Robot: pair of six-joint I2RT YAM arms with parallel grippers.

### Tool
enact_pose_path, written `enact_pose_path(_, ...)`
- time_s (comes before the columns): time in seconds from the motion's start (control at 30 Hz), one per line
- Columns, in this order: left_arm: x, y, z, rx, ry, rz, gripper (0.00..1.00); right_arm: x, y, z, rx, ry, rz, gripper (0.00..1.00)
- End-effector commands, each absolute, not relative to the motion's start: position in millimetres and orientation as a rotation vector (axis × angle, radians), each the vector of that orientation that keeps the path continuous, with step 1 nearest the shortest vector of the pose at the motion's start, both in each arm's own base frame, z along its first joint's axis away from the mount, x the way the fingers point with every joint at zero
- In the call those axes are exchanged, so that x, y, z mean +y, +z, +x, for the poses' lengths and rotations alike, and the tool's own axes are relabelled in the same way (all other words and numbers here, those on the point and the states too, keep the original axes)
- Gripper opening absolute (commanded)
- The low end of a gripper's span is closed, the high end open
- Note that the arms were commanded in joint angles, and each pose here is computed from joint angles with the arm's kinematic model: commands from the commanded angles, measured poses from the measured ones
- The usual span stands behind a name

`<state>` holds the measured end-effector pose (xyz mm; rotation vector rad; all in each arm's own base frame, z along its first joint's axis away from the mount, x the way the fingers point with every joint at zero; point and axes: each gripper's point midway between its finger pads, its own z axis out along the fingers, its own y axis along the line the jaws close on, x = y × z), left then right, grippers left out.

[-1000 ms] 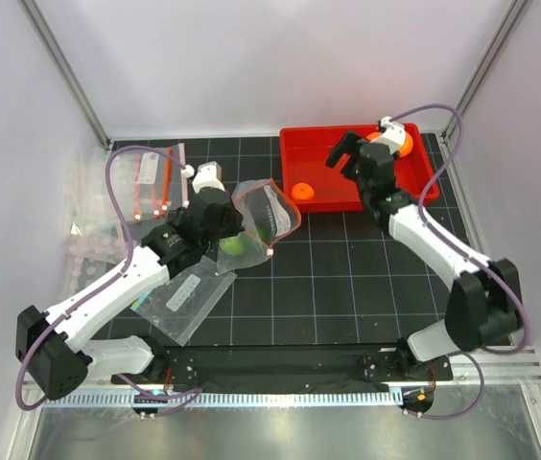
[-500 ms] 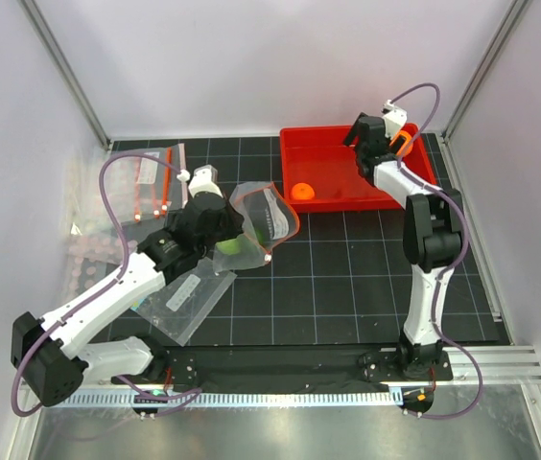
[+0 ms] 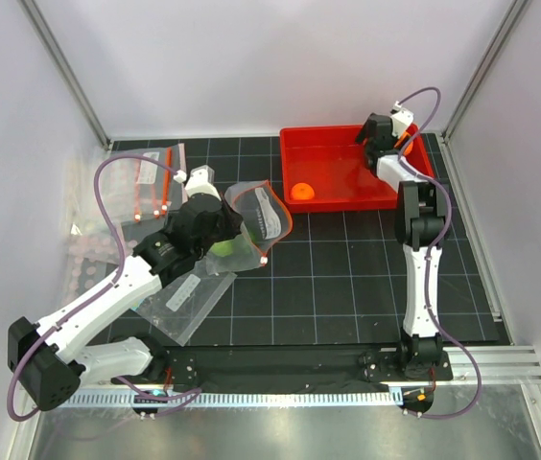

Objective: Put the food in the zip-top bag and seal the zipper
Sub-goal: Pick up the fake fruit from the bin.

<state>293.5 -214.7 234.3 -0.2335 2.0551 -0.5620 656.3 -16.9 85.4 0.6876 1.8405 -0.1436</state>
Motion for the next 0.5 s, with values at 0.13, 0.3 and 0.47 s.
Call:
enact_pose_path(0.13, -214.0, 252.2, 298.6, 1.981, -0.606, -0.264, 0.0, -25.5, 98.6, 700.8, 1.763, 0.015, 0.727, 1.0)
enact_pose_path(0.3, -214.5, 252.6, 298.9, 1.98, -0.606, -0.26, 0.01, -27.3, 102.4, 698.7, 1.734, 0.064, 0.744, 0.8)
enact_pose_path(0.47, -213.8, 251.9, 299.6, 1.981, -0.596, -0.257, 0.01, -17.1, 134.1, 683.9, 1.714, 0.136, 0.718, 0.67)
